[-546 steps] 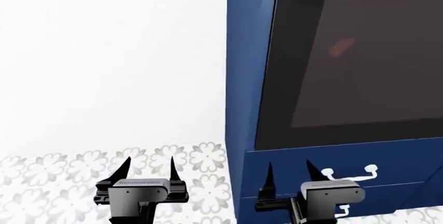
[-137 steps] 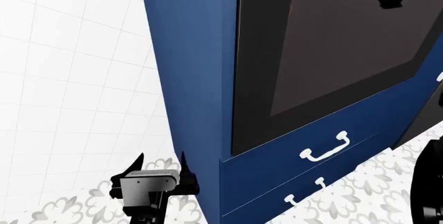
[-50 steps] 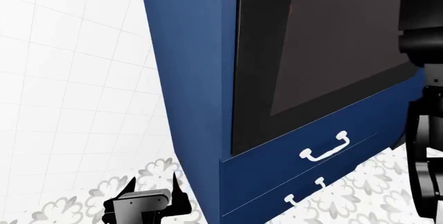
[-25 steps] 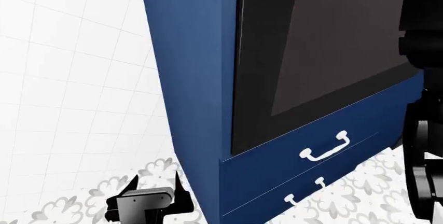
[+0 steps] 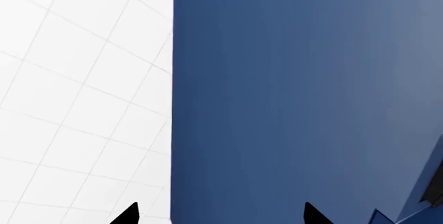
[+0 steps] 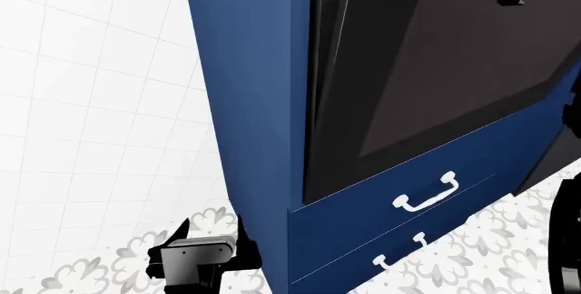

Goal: Open the oven door

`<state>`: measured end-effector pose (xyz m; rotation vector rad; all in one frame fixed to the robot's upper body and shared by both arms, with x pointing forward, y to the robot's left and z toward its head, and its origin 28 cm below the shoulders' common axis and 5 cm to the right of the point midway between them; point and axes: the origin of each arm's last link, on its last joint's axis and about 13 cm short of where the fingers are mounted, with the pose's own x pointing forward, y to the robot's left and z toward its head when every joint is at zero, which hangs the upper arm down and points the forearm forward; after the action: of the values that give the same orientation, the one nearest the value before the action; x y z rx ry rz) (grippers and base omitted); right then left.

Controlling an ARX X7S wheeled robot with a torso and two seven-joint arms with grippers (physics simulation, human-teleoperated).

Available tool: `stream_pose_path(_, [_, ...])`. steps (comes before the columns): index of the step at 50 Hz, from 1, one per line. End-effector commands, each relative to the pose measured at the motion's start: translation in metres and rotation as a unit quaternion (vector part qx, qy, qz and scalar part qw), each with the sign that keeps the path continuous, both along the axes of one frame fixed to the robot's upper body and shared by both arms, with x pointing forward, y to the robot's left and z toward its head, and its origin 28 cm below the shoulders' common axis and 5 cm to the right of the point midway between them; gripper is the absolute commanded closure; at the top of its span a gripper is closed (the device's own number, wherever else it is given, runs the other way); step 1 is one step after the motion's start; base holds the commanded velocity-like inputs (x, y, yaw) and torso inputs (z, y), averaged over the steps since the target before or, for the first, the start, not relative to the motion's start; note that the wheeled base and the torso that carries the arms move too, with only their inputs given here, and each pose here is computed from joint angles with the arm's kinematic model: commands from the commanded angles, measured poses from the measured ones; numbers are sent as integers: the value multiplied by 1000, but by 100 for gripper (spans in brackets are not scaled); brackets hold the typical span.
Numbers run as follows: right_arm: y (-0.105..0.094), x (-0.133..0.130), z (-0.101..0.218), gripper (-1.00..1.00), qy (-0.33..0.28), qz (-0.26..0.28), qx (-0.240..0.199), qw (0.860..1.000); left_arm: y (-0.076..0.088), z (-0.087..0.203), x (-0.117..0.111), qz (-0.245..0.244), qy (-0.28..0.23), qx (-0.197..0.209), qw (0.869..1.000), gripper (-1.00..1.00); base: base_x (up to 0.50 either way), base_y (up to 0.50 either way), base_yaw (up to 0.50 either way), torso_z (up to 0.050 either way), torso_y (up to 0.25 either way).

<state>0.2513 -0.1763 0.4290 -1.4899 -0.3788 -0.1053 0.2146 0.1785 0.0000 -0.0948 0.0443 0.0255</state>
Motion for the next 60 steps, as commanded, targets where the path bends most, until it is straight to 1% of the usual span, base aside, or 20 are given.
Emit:
stream_pose_path(1, [4,-49,-5,100,-91,16,-14,996,0,2,1,-5,-4,1,1000,-100,0,0,3,10,11])
stream_pose_path(10, [2,-71,-25,100,-111,12,3,994,1,2,0,-9,-4,1,1000,-100,0,3,2,1,5])
stream_pose_path(17, [1,-78,-34,100,-111,11,15,994,2,2,-1,-12,-5,3,1000,-100,0,3,3,0,4])
stream_pose_path(26, [2,-93,-46,100,-126,17,33,991,2,1,0,-15,-4,4,1000,-100,-1,4,4,1,5])
stream_pose_path(38, [0,-109,-74,100,-138,18,45,989,2,-1,0,-20,-1,9,1000,-100,0,4,4,1,3])
stream_pose_path(49, [2,-120,-84,100,-142,30,54,988,2,-1,1,-23,-3,9,1000,-100,0,4,5,1,3])
stream_pose_path(60, [-3,-142,-113,100,-168,23,71,983,2,-3,0,-25,-2,13,1000,-100,0,5,5,1,3])
